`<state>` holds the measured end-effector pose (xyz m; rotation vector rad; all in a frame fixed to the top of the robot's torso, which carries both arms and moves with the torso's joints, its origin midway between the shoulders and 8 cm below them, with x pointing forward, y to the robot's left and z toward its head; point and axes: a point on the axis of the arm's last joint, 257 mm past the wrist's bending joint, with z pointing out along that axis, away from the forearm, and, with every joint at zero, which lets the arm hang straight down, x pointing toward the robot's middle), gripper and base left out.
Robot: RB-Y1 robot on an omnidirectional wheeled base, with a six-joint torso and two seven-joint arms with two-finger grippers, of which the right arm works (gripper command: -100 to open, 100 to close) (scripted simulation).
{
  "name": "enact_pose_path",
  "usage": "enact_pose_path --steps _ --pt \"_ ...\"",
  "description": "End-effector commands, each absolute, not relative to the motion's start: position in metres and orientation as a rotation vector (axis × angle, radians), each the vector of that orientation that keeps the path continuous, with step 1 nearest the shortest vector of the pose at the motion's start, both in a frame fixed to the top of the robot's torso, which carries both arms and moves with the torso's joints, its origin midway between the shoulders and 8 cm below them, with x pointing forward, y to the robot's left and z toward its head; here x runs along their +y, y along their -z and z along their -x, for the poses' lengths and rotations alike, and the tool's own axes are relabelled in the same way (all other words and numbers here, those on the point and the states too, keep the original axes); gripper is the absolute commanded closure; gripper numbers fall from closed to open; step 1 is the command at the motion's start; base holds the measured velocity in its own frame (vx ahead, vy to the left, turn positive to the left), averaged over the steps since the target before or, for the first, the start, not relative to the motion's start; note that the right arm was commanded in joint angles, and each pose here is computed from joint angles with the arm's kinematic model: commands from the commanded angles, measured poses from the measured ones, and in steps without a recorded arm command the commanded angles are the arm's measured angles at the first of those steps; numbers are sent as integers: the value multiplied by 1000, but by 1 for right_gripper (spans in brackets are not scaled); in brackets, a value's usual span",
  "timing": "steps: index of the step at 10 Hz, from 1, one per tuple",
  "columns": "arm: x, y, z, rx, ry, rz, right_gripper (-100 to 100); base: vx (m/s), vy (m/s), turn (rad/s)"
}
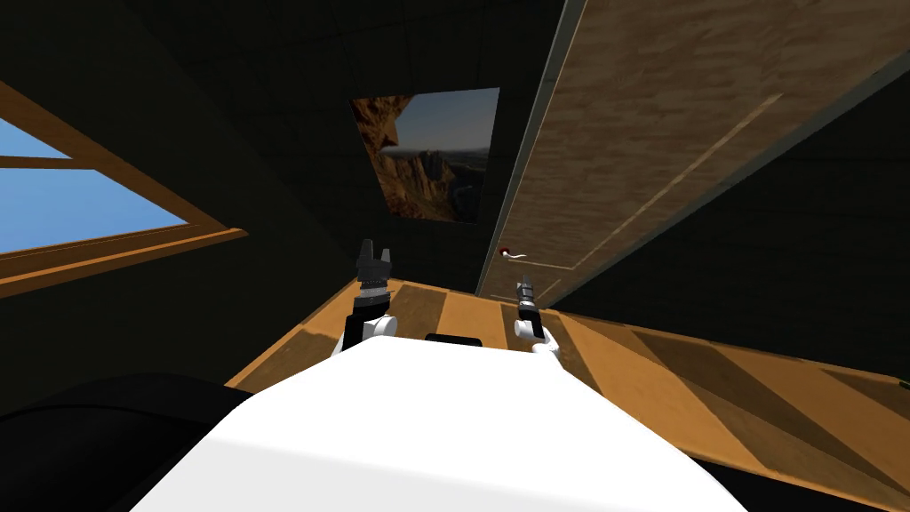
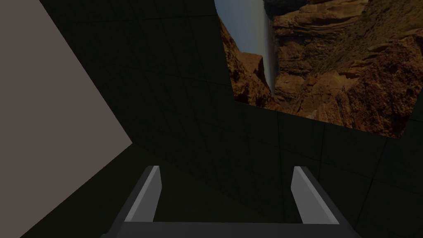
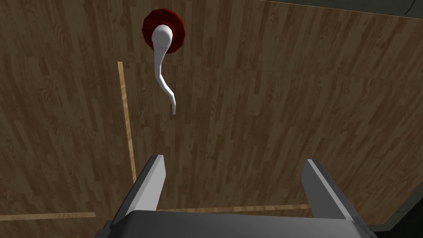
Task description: Pull the door open
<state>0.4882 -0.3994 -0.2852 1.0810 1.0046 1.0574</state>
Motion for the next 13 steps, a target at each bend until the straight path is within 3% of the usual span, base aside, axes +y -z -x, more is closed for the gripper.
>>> enact_pose_path --steps 1,13 --pt "-407 294 -488 1011 -1042 -1102 -100 76 -46 137" --pt "-449 341 -488 1039 -943 -1229 -100 56 -54 105"
